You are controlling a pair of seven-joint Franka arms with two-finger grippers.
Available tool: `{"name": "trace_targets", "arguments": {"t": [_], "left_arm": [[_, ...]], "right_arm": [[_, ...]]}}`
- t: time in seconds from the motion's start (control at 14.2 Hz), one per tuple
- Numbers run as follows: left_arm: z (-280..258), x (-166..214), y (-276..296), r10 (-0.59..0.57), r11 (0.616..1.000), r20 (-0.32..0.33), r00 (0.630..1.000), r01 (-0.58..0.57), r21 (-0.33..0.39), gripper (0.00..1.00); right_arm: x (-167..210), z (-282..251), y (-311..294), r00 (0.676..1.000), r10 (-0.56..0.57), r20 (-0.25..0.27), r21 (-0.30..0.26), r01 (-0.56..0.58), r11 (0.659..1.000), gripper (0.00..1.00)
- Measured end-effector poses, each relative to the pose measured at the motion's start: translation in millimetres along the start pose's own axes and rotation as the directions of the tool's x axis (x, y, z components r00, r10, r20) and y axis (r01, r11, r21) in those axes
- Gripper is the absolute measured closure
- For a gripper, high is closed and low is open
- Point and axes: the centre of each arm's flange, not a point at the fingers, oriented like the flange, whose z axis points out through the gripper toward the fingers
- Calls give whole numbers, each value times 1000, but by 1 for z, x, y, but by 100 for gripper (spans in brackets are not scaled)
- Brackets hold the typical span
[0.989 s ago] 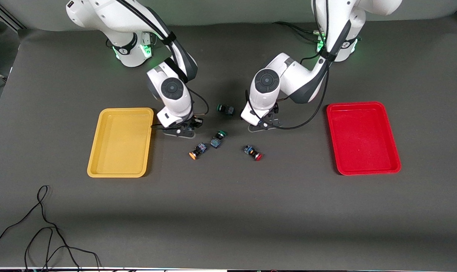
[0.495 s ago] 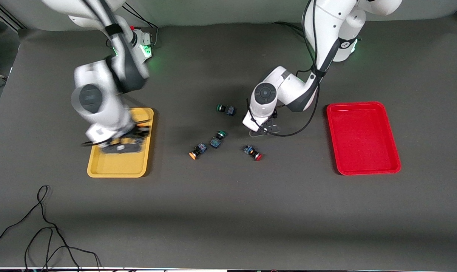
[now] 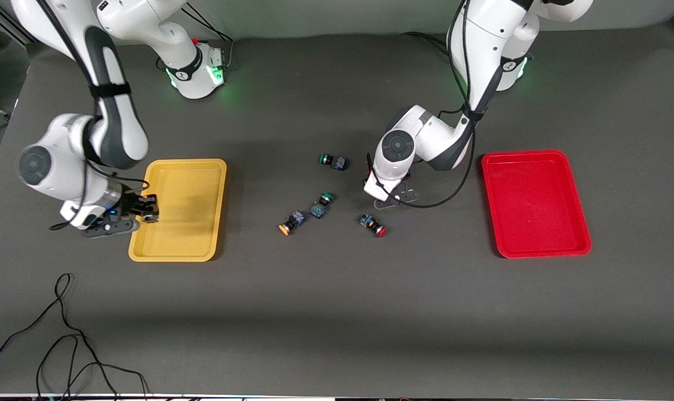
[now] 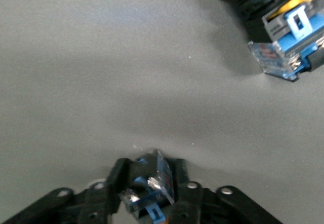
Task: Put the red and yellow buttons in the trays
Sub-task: 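Carry the yellow button to the yellow tray while the left gripper carries red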
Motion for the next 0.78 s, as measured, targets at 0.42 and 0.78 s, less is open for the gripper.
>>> {"name": "trace_targets", "arguments": {"t": [0.42,0.78], "left_arm": [[-99,21,-39,-20,996,61,998,14,89,67],[-204,89,-189,190,970,206,960,-217,114,67]], "right_arm": [[0,74,16,999,37,29,-58,-35,998,67],[8,70,20,1000,25,14,-12,-25,1000,44]]}}
